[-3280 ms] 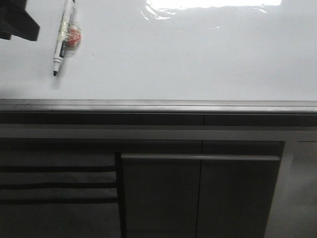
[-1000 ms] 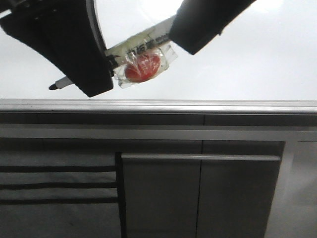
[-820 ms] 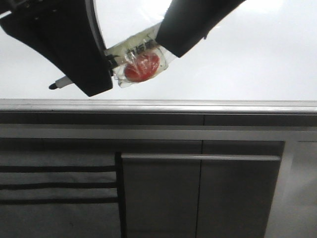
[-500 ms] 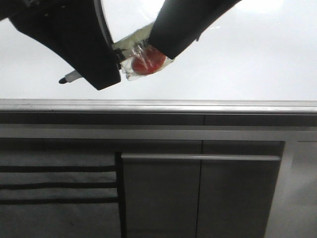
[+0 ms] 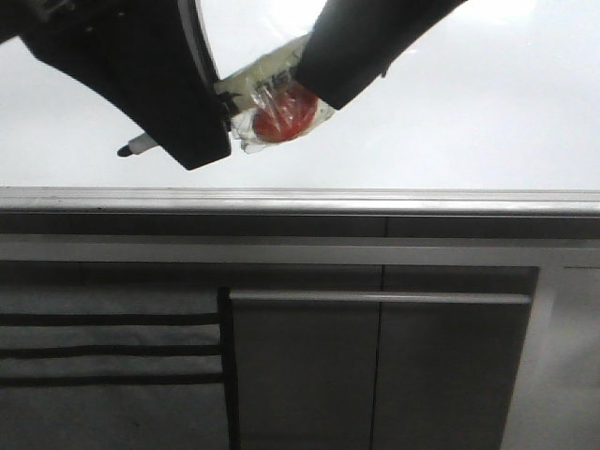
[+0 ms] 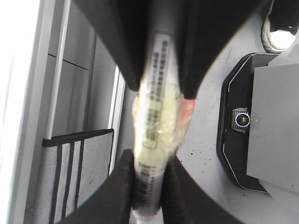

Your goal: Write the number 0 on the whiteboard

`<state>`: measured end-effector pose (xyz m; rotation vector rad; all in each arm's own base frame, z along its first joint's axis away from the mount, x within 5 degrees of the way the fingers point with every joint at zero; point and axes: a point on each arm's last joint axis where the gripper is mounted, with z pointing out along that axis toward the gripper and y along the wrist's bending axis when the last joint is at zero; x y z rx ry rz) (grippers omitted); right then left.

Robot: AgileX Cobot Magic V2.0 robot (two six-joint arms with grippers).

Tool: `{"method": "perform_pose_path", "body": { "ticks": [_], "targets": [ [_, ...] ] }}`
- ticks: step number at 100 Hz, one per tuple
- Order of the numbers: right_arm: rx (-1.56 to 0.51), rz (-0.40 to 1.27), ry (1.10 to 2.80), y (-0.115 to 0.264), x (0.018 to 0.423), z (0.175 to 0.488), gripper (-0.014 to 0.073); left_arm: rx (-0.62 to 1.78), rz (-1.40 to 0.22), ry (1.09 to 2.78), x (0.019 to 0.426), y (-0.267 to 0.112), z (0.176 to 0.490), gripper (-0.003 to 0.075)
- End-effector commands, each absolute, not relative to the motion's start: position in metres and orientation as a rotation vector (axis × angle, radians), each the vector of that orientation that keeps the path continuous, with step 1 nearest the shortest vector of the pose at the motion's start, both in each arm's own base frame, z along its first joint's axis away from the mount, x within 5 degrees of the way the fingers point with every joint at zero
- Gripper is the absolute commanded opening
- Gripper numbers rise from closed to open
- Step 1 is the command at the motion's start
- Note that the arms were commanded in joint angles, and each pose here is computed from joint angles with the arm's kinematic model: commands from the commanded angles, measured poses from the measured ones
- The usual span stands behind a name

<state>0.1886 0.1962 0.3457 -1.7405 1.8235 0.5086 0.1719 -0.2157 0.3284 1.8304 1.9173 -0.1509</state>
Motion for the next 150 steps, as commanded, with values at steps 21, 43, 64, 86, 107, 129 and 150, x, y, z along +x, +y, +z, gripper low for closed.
{"method": "perform_pose_path", "body": {
  "ticks": [21, 43, 64, 86, 107, 129, 150],
  "targets": [
    [-1.633, 0.511, 1.771, 0.189, 0.19, 0.368, -0.0047, 1.619, -0.214, 1.93, 0.179, -0.21, 0.351, 0.0283],
    [-1.401, 0.579, 1.842, 0.149, 0.195, 0.386, -0.0047, 1.274, -0.308, 1.907, 0.185, -0.18, 0.377, 0.0429],
    [-0.93, 0.572, 1.969, 0.092, 0.197, 0.373, -0.0047, 0.823, -0.354, 1.917, 0.169, -0.117, 0.384, 0.0428],
    [-0.583, 0.629, 2.026, 0.066, 0.2, 0.35, -0.0047, 0.497, -0.293, 1.902, 0.146, -0.066, 0.358, 0.0428],
    [-0.616, 0.636, 2.155, 0.077, 0.237, 0.347, -0.0047, 0.434, -0.269, 1.862, 0.14, -0.056, 0.353, 0.0428],
    [-0.678, 0.485, 2.144, 0.113, 0.252, 0.364, -0.0047, 0.438, -0.268, 1.887, 0.145, -0.058, 0.349, 0.0428],
    [-0.647, 0.423, 2.162, 0.123, 0.256, 0.365, -0.0047, 0.441, -0.265, 1.901, 0.149, -0.059, 0.347, 0.0428]
  ]
}}
